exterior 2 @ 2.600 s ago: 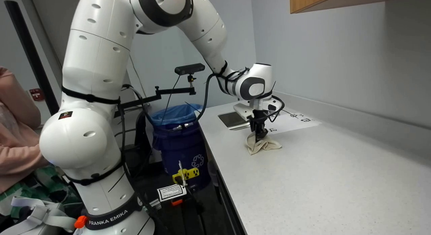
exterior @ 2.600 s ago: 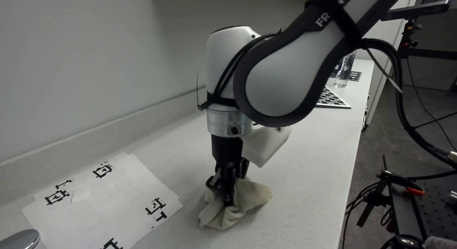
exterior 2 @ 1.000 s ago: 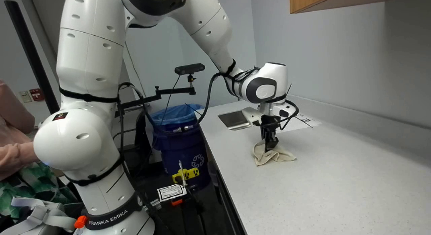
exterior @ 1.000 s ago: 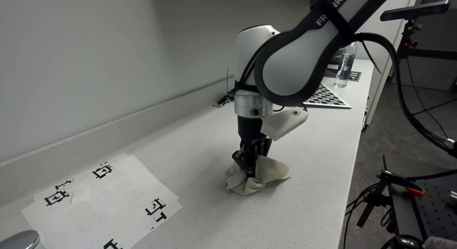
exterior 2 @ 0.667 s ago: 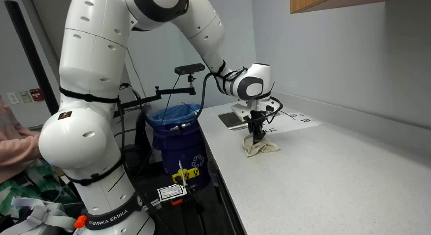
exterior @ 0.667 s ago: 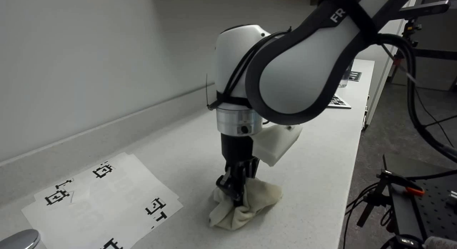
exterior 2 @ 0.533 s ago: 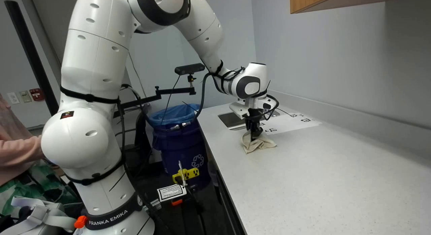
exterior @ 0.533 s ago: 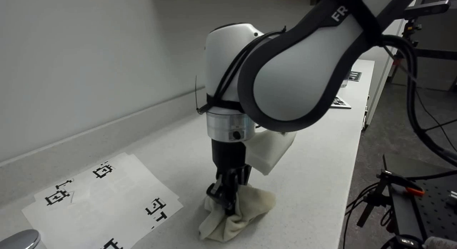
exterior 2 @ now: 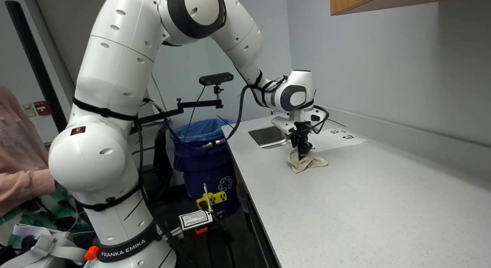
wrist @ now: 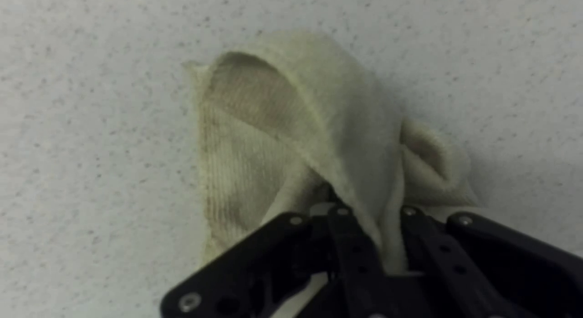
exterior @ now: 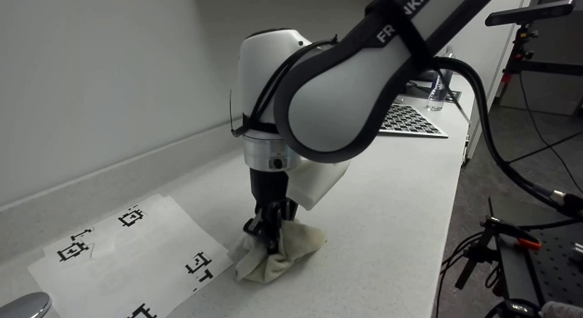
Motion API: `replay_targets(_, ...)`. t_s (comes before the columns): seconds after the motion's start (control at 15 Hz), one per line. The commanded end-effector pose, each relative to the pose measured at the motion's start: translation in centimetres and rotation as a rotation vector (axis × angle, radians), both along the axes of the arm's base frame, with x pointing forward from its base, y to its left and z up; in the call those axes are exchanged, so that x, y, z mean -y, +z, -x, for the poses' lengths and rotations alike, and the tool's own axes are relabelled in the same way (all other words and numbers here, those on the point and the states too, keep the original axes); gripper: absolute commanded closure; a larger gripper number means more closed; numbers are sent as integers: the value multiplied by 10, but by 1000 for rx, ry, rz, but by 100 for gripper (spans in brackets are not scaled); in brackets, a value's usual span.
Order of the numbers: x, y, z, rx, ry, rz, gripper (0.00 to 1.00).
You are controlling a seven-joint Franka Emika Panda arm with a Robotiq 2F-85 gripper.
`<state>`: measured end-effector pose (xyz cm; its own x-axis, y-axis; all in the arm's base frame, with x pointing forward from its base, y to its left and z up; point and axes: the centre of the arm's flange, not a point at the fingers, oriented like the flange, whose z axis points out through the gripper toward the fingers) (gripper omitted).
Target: Use the towel to wipe the counter
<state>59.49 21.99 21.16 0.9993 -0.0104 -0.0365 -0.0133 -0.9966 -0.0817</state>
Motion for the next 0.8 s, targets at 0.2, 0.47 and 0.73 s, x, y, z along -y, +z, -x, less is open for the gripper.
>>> replay_targets(0.2,80,-1,2,3,-146,43,96)
replay_targets(0.47,108,6,30,-4,-248,34,96)
replay_targets(0.73,97,7,58,-33,-252,15,96)
